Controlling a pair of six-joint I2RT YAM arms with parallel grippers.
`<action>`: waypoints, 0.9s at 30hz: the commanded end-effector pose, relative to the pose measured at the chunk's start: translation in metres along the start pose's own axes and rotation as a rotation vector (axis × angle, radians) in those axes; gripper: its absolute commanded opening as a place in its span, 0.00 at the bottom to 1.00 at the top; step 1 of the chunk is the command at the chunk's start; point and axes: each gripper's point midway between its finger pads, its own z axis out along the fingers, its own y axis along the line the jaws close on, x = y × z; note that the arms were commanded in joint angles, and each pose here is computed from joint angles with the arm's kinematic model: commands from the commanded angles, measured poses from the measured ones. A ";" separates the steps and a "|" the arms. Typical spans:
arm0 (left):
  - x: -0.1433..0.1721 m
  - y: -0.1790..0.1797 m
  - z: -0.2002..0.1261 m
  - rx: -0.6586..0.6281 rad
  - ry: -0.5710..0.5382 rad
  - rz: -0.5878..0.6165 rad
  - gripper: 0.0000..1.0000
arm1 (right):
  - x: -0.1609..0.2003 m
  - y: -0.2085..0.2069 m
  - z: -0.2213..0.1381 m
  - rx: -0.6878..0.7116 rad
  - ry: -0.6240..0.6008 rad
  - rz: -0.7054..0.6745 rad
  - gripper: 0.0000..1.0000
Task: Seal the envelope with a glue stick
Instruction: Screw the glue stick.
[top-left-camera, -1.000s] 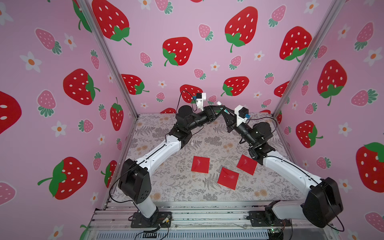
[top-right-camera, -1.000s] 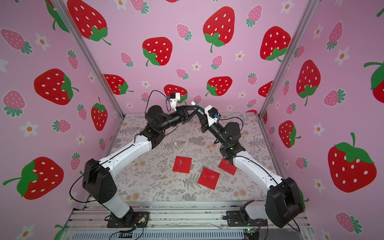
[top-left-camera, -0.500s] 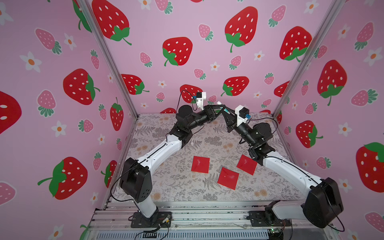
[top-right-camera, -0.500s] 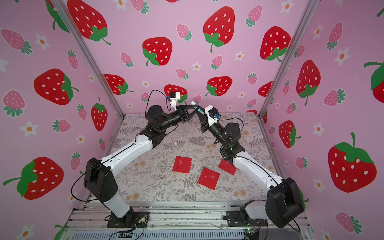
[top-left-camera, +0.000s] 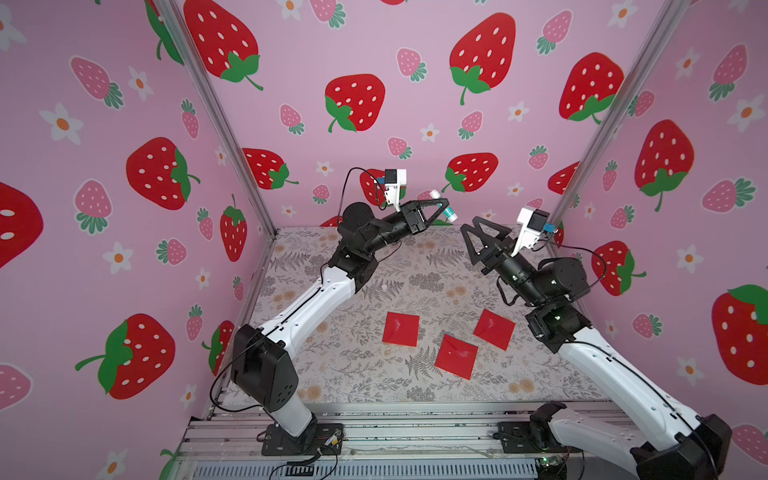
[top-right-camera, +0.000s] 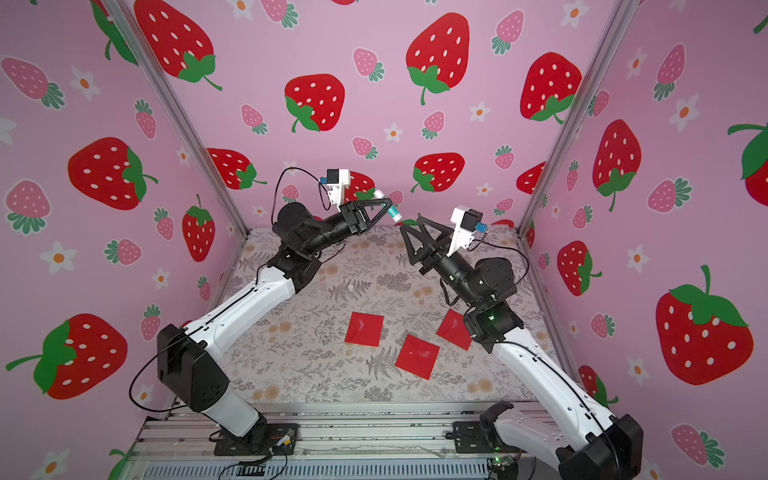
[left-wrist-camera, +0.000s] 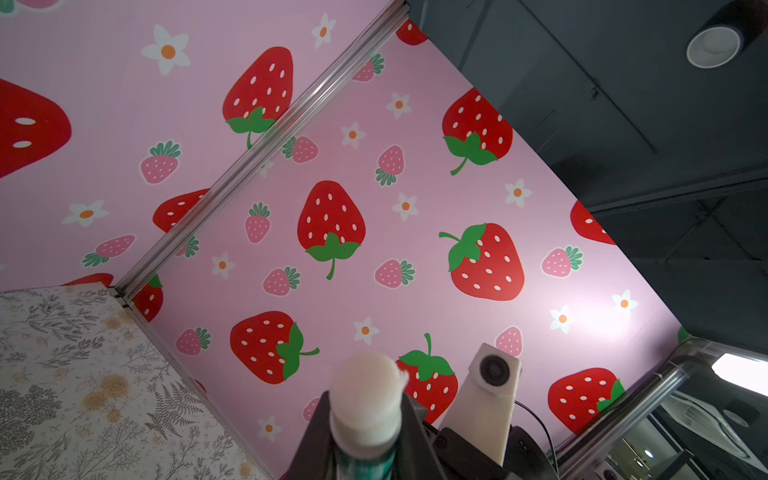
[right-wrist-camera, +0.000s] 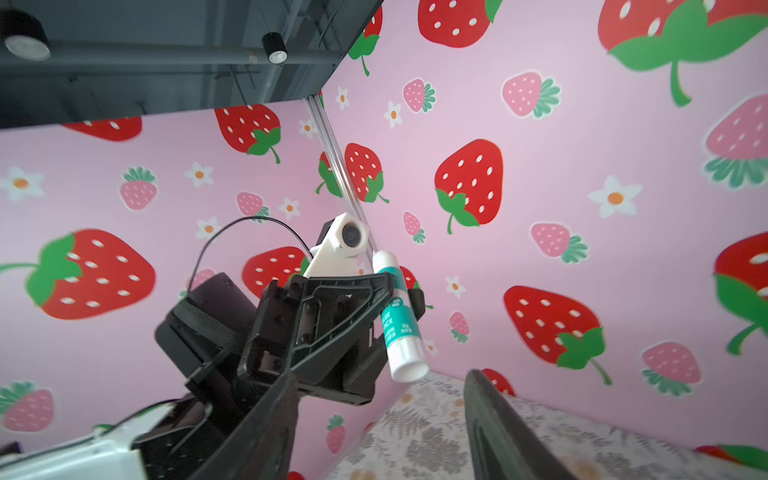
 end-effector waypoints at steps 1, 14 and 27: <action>-0.019 -0.053 -0.005 0.098 -0.017 0.123 0.00 | 0.002 0.015 0.006 -0.064 0.049 0.354 0.62; -0.018 -0.082 -0.010 0.140 -0.016 0.183 0.00 | -0.017 0.045 0.025 -0.364 0.012 0.645 0.53; -0.022 -0.072 -0.008 0.106 -0.040 0.168 0.00 | -0.022 0.050 0.034 -0.424 0.015 0.688 0.42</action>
